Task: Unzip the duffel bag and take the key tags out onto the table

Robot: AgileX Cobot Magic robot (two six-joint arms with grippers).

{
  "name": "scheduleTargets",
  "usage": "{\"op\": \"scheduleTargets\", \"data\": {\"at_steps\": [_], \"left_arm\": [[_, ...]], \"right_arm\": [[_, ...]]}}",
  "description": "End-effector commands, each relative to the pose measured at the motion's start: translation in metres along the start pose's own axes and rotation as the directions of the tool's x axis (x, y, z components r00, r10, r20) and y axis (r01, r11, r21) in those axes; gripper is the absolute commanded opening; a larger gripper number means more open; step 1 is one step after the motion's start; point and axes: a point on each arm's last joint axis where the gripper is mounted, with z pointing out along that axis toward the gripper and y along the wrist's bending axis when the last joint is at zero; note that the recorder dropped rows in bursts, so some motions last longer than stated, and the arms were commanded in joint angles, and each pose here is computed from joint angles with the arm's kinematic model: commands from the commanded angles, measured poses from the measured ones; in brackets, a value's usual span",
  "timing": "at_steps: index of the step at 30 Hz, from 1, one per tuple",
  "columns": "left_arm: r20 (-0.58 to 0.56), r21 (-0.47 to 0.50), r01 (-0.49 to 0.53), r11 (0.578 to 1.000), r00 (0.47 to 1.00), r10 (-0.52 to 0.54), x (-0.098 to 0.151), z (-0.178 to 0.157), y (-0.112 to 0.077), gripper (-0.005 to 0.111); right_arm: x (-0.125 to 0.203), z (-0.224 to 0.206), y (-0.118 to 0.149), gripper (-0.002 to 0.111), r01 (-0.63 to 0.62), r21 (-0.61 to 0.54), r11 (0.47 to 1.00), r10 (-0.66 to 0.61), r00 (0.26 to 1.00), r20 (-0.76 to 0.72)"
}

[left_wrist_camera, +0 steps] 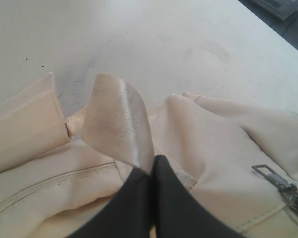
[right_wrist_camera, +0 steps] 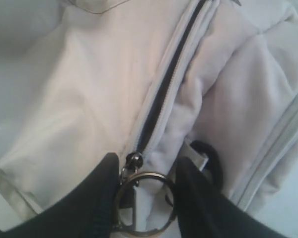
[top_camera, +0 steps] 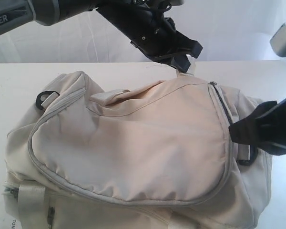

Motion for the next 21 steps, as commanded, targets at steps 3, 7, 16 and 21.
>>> {"op": "scheduleTargets", "data": {"at_steps": [3,7,16,21], "left_arm": [[0.052,-0.049,-0.020,0.999,0.998,0.023,-0.008,-0.014,0.004,0.000],[0.052,-0.049,-0.020,0.999,0.998,0.023,-0.008,-0.014,0.004,0.000],[0.046,-0.047,-0.010,0.999,0.999,0.012,-0.007,-0.014,0.004,0.000],[0.046,-0.046,-0.009,0.999,0.999,0.012,-0.007,-0.014,0.004,0.000]], "right_arm": [[0.022,-0.005,0.002,0.023,-0.006,-0.046,0.999,0.004,0.999,-0.033],[0.035,-0.005,0.003,0.023,-0.019,-0.081,0.996,0.016,0.999,-0.049],[0.060,-0.012,0.011,0.023,-0.025,-0.191,0.981,0.012,0.997,-0.071],[0.075,-0.013,0.012,0.023,-0.057,-0.232,0.971,0.040,0.996,-0.079]]}}
